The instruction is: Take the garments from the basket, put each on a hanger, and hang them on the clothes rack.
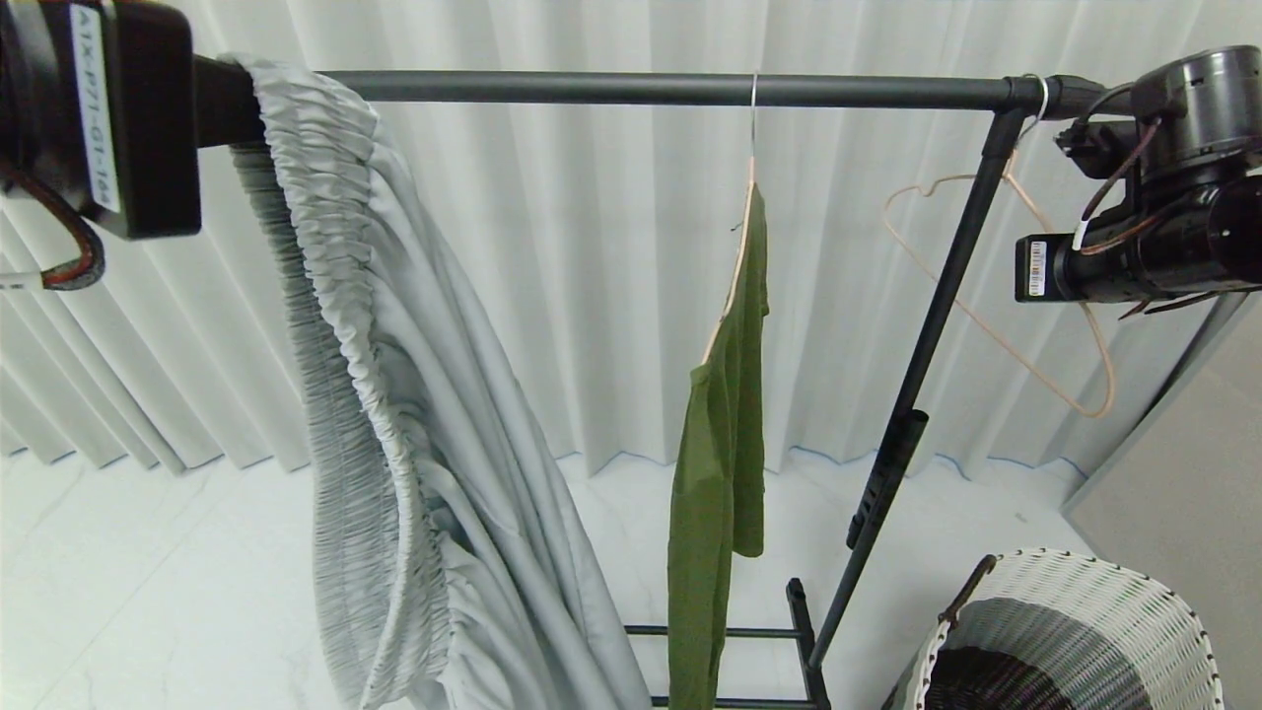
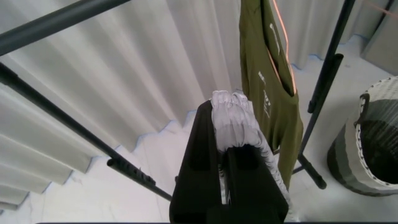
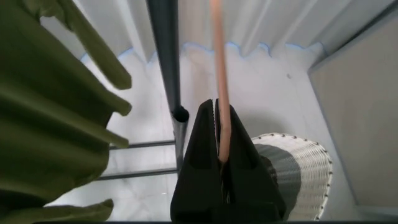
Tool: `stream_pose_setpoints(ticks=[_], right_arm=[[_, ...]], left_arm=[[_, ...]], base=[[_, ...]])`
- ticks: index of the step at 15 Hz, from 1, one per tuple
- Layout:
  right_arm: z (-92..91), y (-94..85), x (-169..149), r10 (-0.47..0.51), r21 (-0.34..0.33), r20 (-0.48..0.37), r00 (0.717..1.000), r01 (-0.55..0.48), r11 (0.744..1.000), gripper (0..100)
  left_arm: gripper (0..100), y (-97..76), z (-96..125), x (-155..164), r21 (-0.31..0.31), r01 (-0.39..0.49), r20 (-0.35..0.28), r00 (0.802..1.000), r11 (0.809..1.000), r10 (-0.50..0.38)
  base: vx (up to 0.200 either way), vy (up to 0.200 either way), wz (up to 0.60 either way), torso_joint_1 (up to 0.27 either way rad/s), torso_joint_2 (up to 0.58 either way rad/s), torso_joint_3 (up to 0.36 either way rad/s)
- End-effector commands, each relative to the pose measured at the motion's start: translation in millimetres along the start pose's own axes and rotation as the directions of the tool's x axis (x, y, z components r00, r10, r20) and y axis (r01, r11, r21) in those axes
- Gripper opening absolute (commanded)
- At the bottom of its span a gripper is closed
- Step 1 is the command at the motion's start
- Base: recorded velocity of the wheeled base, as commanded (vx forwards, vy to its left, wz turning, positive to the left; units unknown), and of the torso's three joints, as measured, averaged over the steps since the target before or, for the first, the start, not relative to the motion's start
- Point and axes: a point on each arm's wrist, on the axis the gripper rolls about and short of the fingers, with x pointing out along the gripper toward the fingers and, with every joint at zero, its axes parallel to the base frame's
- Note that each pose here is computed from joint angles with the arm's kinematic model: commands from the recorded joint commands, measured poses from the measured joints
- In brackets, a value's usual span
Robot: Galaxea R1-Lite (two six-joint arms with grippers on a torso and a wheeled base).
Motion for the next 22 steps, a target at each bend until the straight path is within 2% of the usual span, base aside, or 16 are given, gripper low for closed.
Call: stream_pose_setpoints(ticks=[1,6,9,12,15,17,22], right_arm=[[1.8,-0.4,-5,0.003,0.010,0.012,1.000,-0.003,1.000,0],[9.4,-5.0,-23,0.002,0.034,0.066,0.998,-0.005,0.999,0],[14.6,-10.9,-42,-0.048,0.052,0.114,0.992,0.042,0.998,0],[17.4,-11.4,-60,-0.051,0.059,0.150,0.987,0.042,0.997,0],[11.2,-13.1,-77,-0.072,0.052,0.160,0.985,0.064,0.997,0],[-2.2,-13.4,-102,-0.058,0.034,0.167,0.984,0.053,0.998,0],[-31.1,-25.4,-130,-0.073,0.008,0.157,0.985,0.072,0.997,0]], left_arm=[[0,0.5,0,-1,-0.001,-0.001,0.002,1.000,1.000,0.001],[0,1.6,-5,-5,0.002,-0.001,-0.005,1.000,1.000,0.001],[0,0.6,-8,-3,-0.009,-0.013,0.017,1.000,1.000,0.013],[0,-0.2,-9,-1,-0.010,-0.017,0.019,1.000,1.000,0.017],[0,1.5,-12,-3,-0.009,-0.054,0.008,0.999,0.999,0.054],[0,2.4,-12,-2,-0.010,-0.086,0.000,0.996,0.996,0.086],[0,2.3,-12,-2,-0.008,-0.096,-0.005,0.995,0.995,0.096]], base=[[0.000,0.000,0.00,0.000,0.00,0.000],[0.000,0.000,0.00,0.000,0.00,0.000],[0.000,0.000,0.00,0.000,0.00,0.000],[0.000,0.000,0.00,0.000,0.00,0.000],[0.000,0.000,0.00,0.000,0.00,0.000],[0.000,0.000,0.00,0.000,0.00,0.000],[-0.200,0.000,0.00,0.002,0.00,0.000]])
